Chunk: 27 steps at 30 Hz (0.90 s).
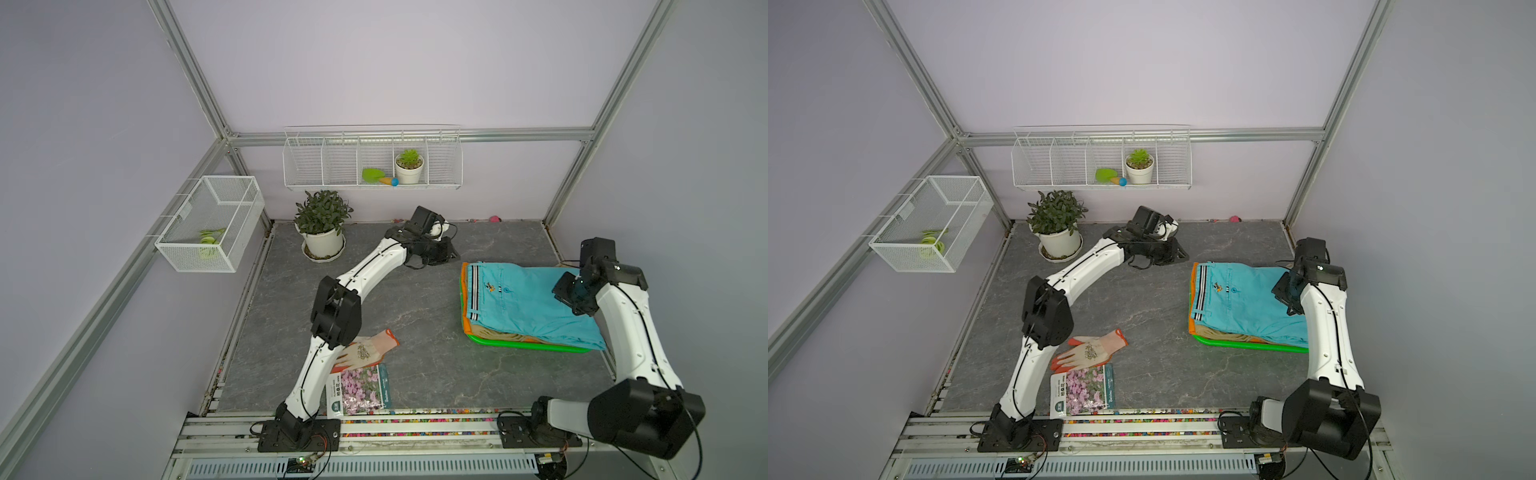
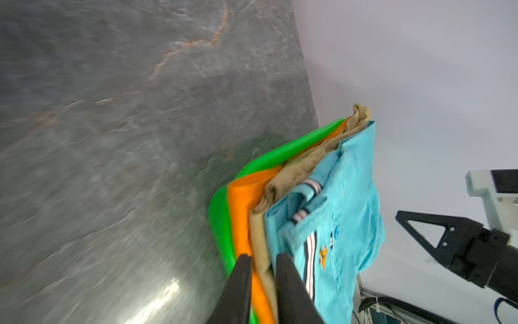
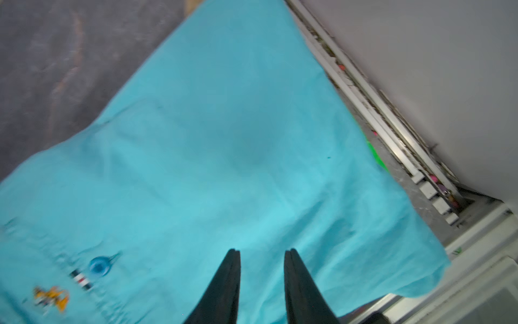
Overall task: Put the folded long pants in the basket
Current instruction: Place the long pant in the basket, then move the basket to the center of the board.
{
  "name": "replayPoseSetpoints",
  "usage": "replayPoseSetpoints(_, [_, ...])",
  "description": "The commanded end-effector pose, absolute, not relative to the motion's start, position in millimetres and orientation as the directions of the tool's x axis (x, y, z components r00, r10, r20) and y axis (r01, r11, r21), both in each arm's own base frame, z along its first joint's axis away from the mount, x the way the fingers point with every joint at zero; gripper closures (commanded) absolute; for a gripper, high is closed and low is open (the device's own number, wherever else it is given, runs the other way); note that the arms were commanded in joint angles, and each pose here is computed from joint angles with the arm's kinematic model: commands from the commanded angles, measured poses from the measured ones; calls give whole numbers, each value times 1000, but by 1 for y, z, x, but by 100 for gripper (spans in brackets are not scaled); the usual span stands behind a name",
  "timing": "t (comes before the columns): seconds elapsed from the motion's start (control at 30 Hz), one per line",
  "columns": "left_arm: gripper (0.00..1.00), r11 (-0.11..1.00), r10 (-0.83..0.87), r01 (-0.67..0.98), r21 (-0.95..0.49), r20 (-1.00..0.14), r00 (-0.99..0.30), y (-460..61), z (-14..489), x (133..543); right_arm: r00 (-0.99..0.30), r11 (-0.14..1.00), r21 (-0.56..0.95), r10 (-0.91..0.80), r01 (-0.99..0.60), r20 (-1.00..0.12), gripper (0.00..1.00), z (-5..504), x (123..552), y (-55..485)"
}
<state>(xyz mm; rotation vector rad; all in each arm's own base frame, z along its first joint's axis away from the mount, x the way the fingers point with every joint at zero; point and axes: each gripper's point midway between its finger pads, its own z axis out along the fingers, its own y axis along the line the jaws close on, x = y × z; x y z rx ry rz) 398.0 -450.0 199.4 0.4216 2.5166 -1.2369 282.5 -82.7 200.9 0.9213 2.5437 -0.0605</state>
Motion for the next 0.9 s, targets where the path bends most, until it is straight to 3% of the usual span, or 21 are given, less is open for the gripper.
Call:
replayPoseSetpoints(0.0, [76,615,48,446,-650,-534,-844,-410,254,390,-689,845,205,524,494,-501,65,232,303,-52])
replayPoseSetpoints(0.17, [66,748,-73,395,-534,-657,-750,-320,263,365,-673,937,192,343,291,-655,55,251,328,-9])
replayPoseSetpoints(0.23, [62,836,-139,296,-462,-701,-700,-274,264,358,-632,953,186,298,239,-716,48,254,334,-2])
replayPoseSetpoints(0.27, [55,877,-159,251,-409,-741,-652,-248,269,353,-600,956,190,288,222,-746,45,257,336,-2])
replayPoseSetpoints(0.37, [53,968,-186,57,-244,-851,-491,-172,270,345,-493,968,169,240,185,-836,39,260,338,-5])
replayPoseSetpoints(0.4, [53,982,-178,-18,-188,-886,-429,-146,270,343,-450,971,149,220,188,-866,37,257,338,-10])
replayPoseSetpoints(0.47, [38,985,-150,-128,-114,-931,-332,-105,267,338,-381,963,128,213,235,-900,35,248,332,-22])
replayPoseSetpoints(0.57, [29,959,-144,-276,-64,-950,-278,-59,252,332,-328,955,102,194,277,-924,34,231,321,-32])
replayPoseSetpoints(0.73, [27,934,-171,-351,-62,-943,-287,-35,215,328,-310,944,51,157,325,-938,34,208,302,-44])
replayPoseSetpoints(0.83, [27,953,-230,-260,-153,-928,-295,-50,214,324,-249,944,71,157,321,-956,34,214,293,-44])
replayPoseSetpoints(0.87, [27,957,-247,-220,-187,-925,-288,-56,218,323,-217,924,83,174,374,-960,28,216,290,-53])
